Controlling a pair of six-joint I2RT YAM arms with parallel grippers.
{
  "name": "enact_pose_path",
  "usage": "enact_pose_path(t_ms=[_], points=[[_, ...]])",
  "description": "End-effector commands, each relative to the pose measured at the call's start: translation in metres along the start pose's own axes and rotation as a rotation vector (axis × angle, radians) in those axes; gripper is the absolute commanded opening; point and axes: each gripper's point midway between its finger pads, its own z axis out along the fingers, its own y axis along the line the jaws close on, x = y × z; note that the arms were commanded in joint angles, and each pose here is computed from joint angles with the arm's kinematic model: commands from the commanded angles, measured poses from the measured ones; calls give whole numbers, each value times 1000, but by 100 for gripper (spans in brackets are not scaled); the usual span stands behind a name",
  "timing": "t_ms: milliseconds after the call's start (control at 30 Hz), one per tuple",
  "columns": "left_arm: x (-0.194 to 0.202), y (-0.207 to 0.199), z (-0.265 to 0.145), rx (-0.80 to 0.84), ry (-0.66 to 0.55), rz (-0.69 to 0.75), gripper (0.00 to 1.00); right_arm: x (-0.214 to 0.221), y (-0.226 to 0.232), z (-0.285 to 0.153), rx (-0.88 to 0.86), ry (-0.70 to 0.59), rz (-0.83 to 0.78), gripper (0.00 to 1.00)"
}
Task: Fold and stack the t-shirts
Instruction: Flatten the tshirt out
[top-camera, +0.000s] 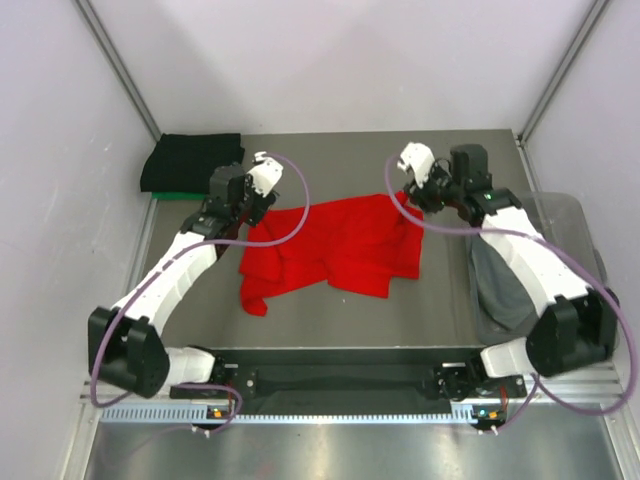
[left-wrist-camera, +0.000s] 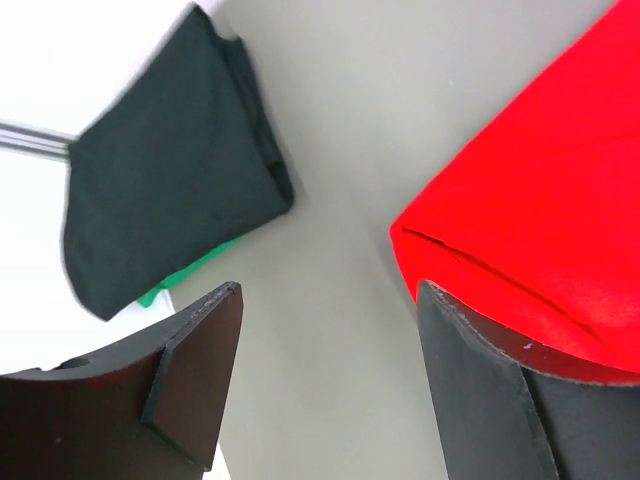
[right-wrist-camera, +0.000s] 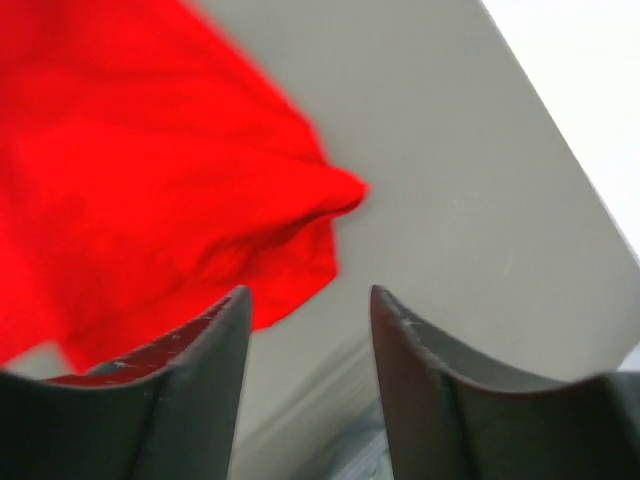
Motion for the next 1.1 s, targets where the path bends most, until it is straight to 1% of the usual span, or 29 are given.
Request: enact_pose_path(t_ms=[0,67,100,133,167,200,233,400,533,667,900,1067], points=[[-26,16,-32,-37,-93,-76,75,1,65,-25,-250,-73,-172,48],[-10,5,-40,7,-56,-52,74,29,96,-23,-360,3,-224,41],[-1,-4,-40,37,-39,-47,74,47,121,-20,-425,50,-252,41],[5,-8,-45,49,-26,-54,74,59,132,-15,-459,79,-294,42],[10,-11,-46,61,-15,-56,74,68,142,-13,-476,95,-326,48],[16,-15,-46,68,-1,-63,74,90,165,-11,-516,142,-378,49],[20,-16,-48,66,9,-85,73,88,168,-6,-496,116,-429,48],[32,-25,-51,100,30,-136,73,106,206,3,-572,152,-528,43],[41,-25,-52,101,43,-150,73,114,212,13,-582,161,-571,40],[47,-27,-51,99,51,-153,73,115,218,19,-610,166,-557,40],[52,-28,-47,94,64,-158,73,118,237,10,-715,191,-570,39],[52,-29,-48,96,58,-167,73,115,239,3,-722,183,-579,39]])
